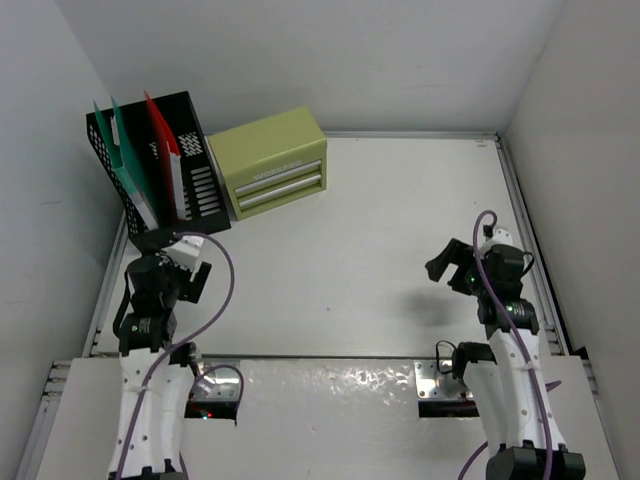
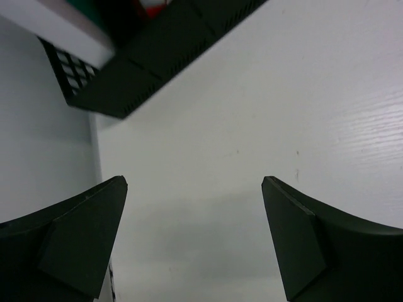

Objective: Organize the desk

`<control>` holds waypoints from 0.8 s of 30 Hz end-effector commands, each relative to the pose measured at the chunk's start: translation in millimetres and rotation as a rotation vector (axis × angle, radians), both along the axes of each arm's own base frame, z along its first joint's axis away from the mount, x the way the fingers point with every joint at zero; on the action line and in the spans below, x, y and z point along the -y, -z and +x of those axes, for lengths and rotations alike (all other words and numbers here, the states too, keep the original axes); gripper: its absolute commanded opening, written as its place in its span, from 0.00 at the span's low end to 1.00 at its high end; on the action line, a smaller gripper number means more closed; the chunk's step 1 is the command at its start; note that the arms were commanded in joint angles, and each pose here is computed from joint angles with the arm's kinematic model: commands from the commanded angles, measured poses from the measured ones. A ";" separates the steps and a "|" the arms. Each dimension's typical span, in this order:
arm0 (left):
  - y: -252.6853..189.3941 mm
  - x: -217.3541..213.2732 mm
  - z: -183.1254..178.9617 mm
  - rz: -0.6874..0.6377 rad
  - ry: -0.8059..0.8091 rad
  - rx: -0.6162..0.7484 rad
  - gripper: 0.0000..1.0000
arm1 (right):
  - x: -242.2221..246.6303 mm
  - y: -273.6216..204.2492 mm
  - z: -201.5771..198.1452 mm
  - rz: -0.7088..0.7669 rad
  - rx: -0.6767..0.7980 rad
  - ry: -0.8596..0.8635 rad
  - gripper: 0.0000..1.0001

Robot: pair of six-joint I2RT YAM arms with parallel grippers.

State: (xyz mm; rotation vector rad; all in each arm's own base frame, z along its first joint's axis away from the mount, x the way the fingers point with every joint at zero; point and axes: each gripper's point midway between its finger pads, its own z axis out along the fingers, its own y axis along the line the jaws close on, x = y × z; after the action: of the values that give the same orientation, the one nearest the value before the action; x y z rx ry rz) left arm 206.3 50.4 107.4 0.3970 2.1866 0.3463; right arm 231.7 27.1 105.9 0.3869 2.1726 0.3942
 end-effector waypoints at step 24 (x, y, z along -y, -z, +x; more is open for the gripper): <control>7.9 45.3 28.6 -0.078 0.307 0.074 0.89 | 37.5 8.4 -10.0 -0.184 0.089 0.138 0.99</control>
State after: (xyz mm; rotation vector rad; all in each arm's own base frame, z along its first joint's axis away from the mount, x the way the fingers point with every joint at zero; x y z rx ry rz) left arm 226.4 6.4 86.7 0.6516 2.0858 0.0938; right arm 218.1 -6.9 94.4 0.4067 2.0909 0.1496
